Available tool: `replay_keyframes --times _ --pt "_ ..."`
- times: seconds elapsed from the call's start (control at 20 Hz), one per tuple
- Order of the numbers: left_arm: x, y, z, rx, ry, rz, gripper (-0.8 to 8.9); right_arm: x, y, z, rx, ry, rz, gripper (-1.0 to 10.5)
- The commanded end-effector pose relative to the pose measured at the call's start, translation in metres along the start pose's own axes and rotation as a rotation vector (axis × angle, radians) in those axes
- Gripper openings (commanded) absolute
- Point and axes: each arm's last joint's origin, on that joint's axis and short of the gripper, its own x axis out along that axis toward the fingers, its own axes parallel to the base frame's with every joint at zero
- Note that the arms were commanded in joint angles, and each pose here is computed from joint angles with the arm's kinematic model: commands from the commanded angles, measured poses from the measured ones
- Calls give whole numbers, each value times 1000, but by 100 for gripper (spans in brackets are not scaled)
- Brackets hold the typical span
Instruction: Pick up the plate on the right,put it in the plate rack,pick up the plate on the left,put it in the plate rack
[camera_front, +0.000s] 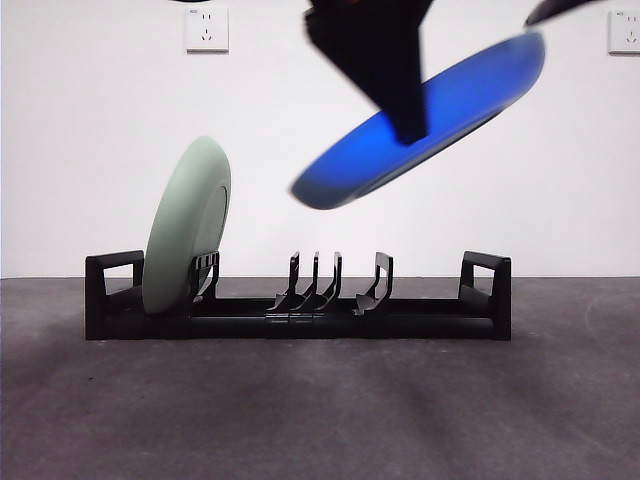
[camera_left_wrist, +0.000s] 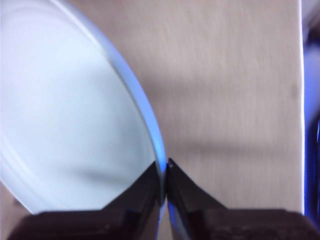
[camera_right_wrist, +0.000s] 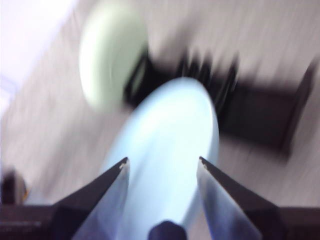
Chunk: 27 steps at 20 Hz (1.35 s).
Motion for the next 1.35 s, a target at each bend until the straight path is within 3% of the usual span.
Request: replay_keyframes --times 0.05,0.25,0.35,0.5,0.6,0.85,1.35 --pt "6 12 1 -124 -69 13 -9 -26 8 7 -55 -160 -82 225" --pt "15 53 -14 -423 -208 -34 -9 -67 21 10 -99 -398 -288 221" --pt "17 79 -27 -557 -327 -110 -9 -78 24 7 -103 -447 -357 221" --pt "13 120 -46 -760 -541 -229 -9 -81 24 6 -97 -456 -389 221" --pt "8 141 -56 -850 -649 -240 -9 -78 23 7 -94 -448 -389 221" --pt "15 169 -77 -963 -750 -223 -9 -68 18 10 -87 -416 -392 221" --pt "63 176 -106 -1047 -646 -224 -9 -55 12 13 -77 -377 -397 221"
